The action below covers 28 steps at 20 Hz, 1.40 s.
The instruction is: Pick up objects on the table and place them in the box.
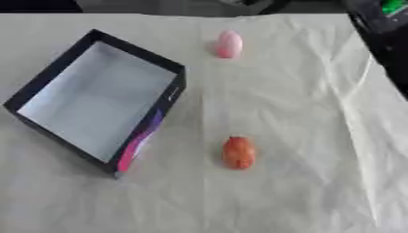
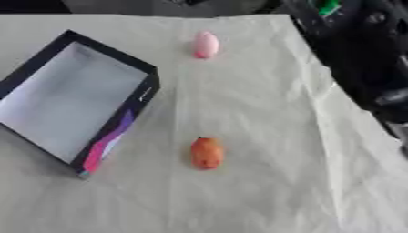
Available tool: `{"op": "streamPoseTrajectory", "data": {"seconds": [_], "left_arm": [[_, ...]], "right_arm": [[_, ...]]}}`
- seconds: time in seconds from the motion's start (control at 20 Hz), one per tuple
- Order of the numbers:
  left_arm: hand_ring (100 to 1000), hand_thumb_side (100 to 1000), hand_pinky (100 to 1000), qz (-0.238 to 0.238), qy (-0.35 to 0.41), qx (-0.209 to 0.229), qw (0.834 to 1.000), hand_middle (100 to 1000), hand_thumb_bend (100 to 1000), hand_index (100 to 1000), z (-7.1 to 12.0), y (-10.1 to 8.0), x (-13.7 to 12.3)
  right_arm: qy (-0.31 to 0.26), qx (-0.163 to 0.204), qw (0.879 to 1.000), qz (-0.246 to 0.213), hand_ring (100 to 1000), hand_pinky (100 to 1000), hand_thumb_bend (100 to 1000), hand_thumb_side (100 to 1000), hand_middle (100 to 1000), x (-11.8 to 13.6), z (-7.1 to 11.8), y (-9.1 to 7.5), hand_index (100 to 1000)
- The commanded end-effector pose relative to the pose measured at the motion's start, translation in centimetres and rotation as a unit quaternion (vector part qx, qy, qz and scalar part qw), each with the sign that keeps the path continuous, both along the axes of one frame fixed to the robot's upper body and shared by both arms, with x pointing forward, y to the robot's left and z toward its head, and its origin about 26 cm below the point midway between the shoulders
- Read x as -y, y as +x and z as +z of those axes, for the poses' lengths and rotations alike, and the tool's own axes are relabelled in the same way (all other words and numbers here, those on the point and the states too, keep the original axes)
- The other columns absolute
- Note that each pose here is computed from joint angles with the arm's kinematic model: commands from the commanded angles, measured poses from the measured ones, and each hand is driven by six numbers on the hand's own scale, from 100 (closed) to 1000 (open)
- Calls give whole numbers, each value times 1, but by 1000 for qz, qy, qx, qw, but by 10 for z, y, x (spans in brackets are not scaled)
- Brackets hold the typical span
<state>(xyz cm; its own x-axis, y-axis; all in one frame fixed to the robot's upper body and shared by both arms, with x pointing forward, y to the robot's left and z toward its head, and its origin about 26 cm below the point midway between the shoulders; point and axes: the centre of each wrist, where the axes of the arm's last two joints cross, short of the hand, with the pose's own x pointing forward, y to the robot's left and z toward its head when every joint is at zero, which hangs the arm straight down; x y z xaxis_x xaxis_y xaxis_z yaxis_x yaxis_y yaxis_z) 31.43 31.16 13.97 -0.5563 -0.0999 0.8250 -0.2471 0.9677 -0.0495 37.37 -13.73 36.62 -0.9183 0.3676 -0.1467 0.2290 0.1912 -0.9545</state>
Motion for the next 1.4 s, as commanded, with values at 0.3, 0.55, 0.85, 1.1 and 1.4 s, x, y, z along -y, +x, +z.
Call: {"op": "streamPoseTrajectory", "data": {"seconds": [0.3,0.55,0.85,1.1,1.4], "left_arm": [[729,731,853,4,14,-4,1000,776,139,888,4,3,-8],[728,748,854,5,18,-21,1000,775,135,888,-2,4,-10],[727,760,855,1,20,-39,999,775,133,889,-10,6,-11],[727,766,856,3,19,-41,999,775,131,889,-12,5,-13],[727,776,857,2,17,-47,999,775,127,889,-15,5,-12]], "right_arm": [[-59,15,998,34,636,825,353,100,508,-68,-14,26,594],[-126,43,990,54,640,809,383,100,517,-98,-46,36,594],[-157,33,985,67,635,808,339,100,512,-111,-81,47,591],[-162,11,985,60,631,811,276,100,507,-111,-100,53,589],[-137,-11,990,33,618,809,221,100,503,-105,-112,60,588]]}}
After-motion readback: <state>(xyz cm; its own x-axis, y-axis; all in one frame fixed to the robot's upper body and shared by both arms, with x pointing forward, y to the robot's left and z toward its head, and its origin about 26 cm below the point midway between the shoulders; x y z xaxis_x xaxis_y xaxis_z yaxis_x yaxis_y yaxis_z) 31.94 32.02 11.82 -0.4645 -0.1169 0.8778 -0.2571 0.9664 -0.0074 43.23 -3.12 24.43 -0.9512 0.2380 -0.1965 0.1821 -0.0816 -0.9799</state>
